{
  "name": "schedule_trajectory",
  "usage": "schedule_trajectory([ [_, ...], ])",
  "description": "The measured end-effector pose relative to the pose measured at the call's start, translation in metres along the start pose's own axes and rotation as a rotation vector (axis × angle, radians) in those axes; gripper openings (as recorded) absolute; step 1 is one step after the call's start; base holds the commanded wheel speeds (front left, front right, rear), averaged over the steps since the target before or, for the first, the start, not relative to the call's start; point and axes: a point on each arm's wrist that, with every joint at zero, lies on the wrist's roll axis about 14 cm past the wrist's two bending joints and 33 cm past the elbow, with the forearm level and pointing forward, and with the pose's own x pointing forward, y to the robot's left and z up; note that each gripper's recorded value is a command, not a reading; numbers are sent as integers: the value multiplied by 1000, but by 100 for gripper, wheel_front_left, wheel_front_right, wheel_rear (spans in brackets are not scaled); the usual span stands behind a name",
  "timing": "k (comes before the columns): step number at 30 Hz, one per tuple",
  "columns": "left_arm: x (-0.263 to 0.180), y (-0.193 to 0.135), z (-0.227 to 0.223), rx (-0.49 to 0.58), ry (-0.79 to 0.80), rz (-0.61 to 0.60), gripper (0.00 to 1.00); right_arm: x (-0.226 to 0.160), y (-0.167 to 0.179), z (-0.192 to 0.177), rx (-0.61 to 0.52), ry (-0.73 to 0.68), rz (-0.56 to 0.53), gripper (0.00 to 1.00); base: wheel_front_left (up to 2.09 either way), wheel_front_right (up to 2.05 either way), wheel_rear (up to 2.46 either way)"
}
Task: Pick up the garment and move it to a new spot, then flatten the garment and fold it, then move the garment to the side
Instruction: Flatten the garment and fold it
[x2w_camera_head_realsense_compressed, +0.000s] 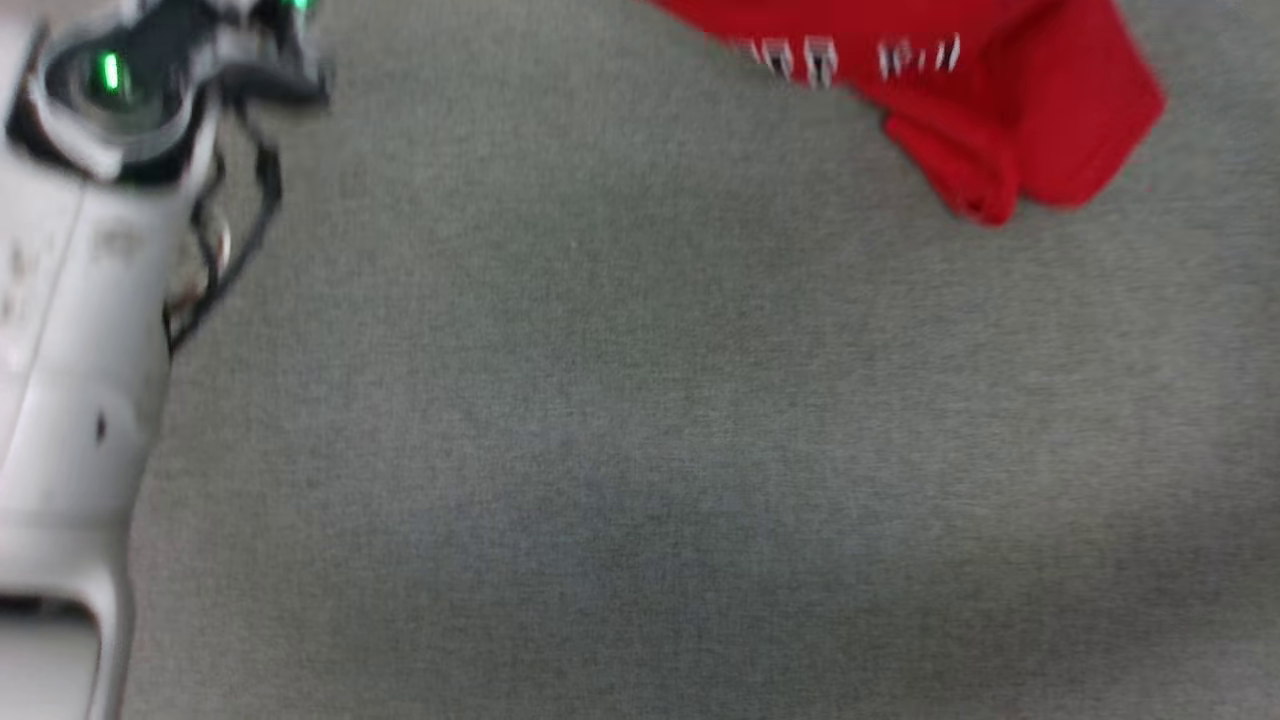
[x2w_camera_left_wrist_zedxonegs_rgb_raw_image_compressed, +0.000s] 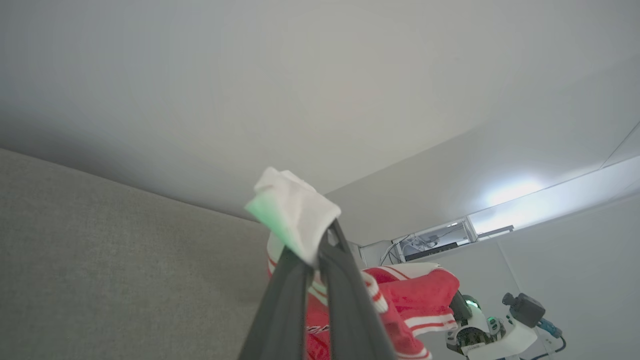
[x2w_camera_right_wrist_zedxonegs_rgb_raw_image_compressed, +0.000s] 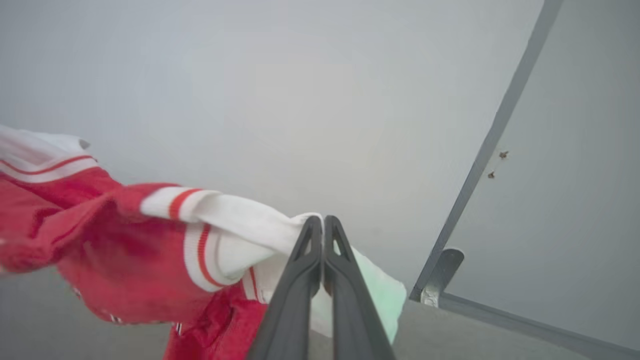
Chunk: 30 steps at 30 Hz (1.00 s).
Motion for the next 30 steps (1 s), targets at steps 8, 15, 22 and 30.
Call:
schedule_trajectory([
  [8, 32, -28, 112, -35, -459, -42, 0, 65, -20, 79, 62, -255, -103, 0, 0, 0, 0],
  [15, 25, -89, 153, -21, -577, -226, 0, 65, -30, 140, 70, -460, -153, 0, 0, 0, 0],
  [22, 23, -88, 127, 4, -468, -246, 0, 58, -18, 115, 63, -396, -106, 0, 0, 0, 0],
  [30, -5, -12, 32, -46, -258, -157, 0, 16, 8, 14, 57, -160, 15, 0, 0, 0, 0],
])
